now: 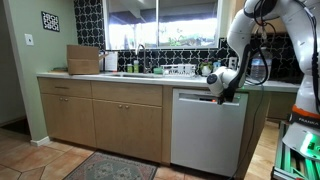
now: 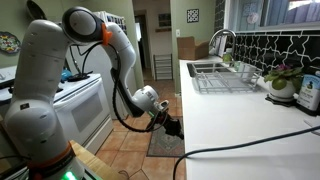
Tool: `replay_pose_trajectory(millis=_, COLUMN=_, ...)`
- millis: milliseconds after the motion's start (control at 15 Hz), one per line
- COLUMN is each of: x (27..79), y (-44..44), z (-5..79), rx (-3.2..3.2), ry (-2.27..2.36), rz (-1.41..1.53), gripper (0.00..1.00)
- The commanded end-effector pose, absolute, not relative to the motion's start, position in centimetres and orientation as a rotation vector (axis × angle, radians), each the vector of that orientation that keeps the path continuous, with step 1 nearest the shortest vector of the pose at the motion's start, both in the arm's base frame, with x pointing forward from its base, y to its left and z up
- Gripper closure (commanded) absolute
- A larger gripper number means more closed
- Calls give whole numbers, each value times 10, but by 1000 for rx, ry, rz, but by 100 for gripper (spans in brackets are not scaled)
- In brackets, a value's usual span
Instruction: Push the third gray button from the right on the dishwashing machine
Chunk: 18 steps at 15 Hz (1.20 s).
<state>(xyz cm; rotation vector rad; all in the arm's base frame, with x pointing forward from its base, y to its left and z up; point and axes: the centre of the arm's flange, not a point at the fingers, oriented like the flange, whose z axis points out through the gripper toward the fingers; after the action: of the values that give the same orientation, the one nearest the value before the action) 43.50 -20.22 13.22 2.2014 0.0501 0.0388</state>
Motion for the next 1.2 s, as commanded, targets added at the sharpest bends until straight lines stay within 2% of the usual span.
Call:
replay_pose_trajectory(millis=0, x=435, y=-200, z=131, rx=2204, ry=54, rz=39, gripper=99)
replay_pose_trajectory(millis=1133, x=452, y=-210, z=128, rx=2202, ry=64, rz=25, gripper=100)
